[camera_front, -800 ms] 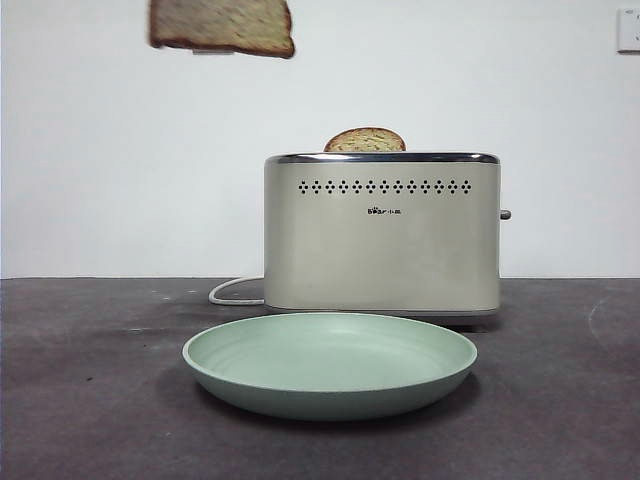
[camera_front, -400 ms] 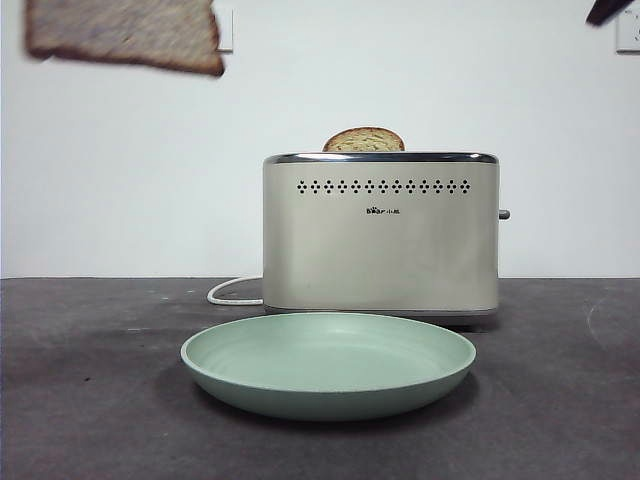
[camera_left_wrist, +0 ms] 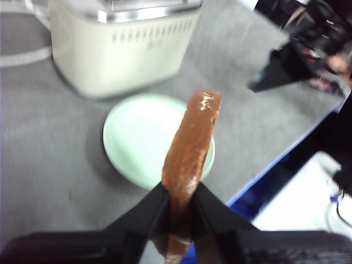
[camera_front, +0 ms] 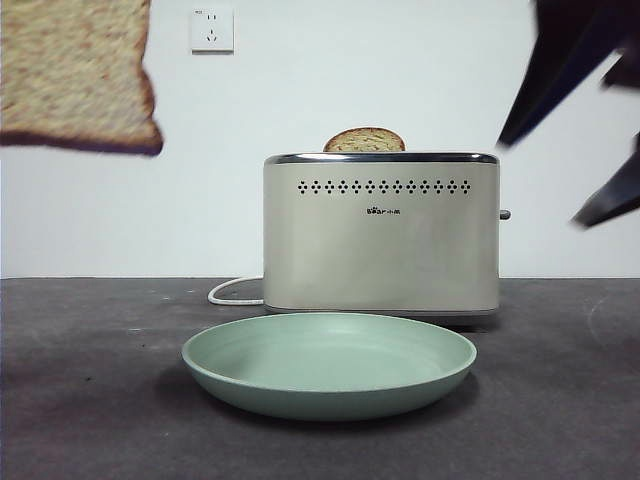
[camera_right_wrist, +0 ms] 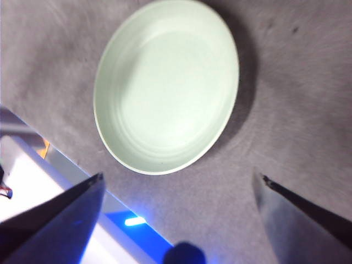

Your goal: Take the bread from the toaster,put the bread on the plate,put the plate on the table

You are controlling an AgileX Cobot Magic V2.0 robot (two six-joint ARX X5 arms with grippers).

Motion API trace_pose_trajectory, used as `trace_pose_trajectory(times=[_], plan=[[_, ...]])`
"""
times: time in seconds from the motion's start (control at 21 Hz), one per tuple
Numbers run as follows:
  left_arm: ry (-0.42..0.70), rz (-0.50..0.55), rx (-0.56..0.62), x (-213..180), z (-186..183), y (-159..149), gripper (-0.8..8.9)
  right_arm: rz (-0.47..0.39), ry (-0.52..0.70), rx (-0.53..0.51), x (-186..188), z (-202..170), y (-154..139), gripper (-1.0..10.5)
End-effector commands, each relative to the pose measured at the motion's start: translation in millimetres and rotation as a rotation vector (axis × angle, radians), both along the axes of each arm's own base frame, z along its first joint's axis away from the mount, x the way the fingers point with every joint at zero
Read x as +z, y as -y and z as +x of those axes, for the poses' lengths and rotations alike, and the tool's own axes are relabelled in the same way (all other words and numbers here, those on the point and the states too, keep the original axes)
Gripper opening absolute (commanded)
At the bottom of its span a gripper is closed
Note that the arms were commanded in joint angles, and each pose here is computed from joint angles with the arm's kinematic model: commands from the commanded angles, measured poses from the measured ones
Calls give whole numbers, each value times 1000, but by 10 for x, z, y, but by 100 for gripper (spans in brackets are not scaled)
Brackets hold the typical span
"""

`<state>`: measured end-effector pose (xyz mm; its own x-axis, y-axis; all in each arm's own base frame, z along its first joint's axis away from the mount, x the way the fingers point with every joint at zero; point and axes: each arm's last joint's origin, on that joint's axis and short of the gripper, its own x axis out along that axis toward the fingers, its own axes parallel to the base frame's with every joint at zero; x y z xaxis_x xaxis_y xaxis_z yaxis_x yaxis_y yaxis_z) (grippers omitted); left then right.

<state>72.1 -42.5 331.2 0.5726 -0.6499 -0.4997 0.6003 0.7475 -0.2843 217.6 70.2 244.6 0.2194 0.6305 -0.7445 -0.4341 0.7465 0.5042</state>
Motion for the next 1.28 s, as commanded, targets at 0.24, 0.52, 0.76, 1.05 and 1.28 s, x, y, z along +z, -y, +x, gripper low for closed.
trace_pose_trajectory(times=[0.24, 0.52, 0.76, 1.05, 1.28], plan=[[-9, 10, 13, -21, -2, -4, -6, -65, -116, 40, -545, 331, -354, 436], [-6, 8, 12, -18, -1, -3, -6, -110, -120, 24, -812, 459, -528, 434], [3, 3, 13, -10, 4, -1, -7, -108, -113, 24, -832, 478, -535, 282], [4, 3, 13, -9, 5, 0, -7, -138, -143, 28, -963, 497, -572, 282], [4, 3, 13, -9, 5, -1, -6, -137, -142, 29, -992, 513, -580, 81]])
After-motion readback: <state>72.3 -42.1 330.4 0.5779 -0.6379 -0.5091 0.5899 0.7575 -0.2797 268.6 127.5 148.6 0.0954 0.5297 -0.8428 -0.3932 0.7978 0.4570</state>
